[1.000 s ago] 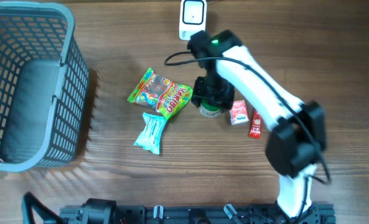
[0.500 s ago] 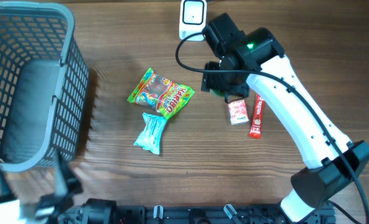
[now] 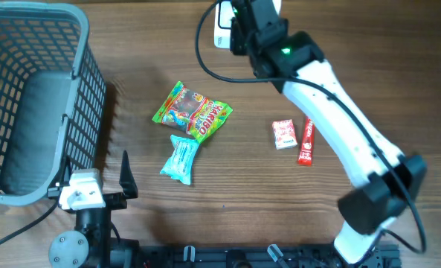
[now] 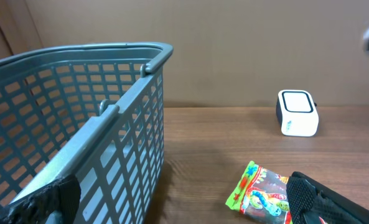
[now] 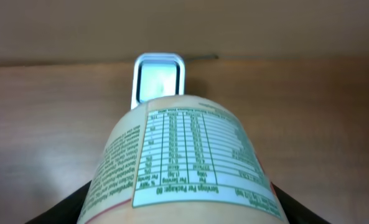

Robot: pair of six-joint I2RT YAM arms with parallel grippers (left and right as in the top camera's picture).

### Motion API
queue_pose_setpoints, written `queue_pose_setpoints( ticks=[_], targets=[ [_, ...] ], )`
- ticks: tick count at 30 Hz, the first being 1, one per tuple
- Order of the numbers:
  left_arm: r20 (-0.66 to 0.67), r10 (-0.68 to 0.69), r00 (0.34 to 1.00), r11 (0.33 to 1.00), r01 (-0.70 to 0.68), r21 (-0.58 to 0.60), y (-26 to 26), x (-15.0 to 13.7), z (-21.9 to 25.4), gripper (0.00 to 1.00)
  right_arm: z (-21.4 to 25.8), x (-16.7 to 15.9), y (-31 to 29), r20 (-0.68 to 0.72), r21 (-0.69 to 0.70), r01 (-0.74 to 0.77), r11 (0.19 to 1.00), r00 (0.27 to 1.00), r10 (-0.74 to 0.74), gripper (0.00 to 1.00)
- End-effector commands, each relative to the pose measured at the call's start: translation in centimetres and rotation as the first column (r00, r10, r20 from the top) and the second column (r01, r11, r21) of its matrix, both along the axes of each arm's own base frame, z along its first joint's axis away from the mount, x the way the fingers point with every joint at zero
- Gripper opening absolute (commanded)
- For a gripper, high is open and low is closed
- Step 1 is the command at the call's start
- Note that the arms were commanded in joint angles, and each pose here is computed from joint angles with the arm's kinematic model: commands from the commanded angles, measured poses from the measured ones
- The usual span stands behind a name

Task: Scan the item barcode
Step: 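Carry the jar to the right table edge and release it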

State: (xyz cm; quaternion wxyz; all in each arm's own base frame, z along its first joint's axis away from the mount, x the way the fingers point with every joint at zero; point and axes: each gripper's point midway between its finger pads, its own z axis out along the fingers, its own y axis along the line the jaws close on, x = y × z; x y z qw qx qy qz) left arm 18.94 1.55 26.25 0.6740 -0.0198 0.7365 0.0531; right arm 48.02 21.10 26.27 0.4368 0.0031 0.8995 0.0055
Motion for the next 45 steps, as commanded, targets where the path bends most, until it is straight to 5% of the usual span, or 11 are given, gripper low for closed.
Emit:
queue_pose_setpoints(
  ticks=[1,13,25,36,40,45],
  targets=[
    [0.005,-0.022,1.000,1.000,0.022,-0.011,-0.4,0.1,-0.1,1.00,-5.4,4.2,1.1,0.006,-0.179,-0.054,0.982,0.998,0.056,0.64],
    [-0.092,-0.027,0.995,1.000,0.028,0.011,-0.6,1.0,-3.8,1.00,-11.7,13.8,2.8,0.338,-0.206,0.075,0.976,0.941,-0.001,0.62],
    [-0.169,-0.111,0.979,0.988,0.128,0.091,-2.3,3.5,-10.4,1.00,-15.0,14.6,2.1,0.317,-0.222,0.078,0.972,0.948,-0.003,0.62],
    [-0.195,-0.119,0.973,0.986,0.140,0.094,-2.5,3.7,-11.6,1.00,-6.8,11.4,-1.6,0.291,-0.267,0.193,0.944,0.950,-0.112,0.63],
    [-0.219,-0.142,0.965,0.983,0.164,0.085,-2.9,3.5,-12.2,1.00,-5.3,7.7,-8.3,0.137,-0.258,0.300,0.919,0.952,-0.272,0.64],
    [-0.227,-0.158,0.961,0.981,0.179,0.078,-3.1,3.4,-12.5,1.00,-7.0,2.6,-20.7,-0.067,-0.282,0.533,0.797,0.818,-0.571,0.64]
  ],
)
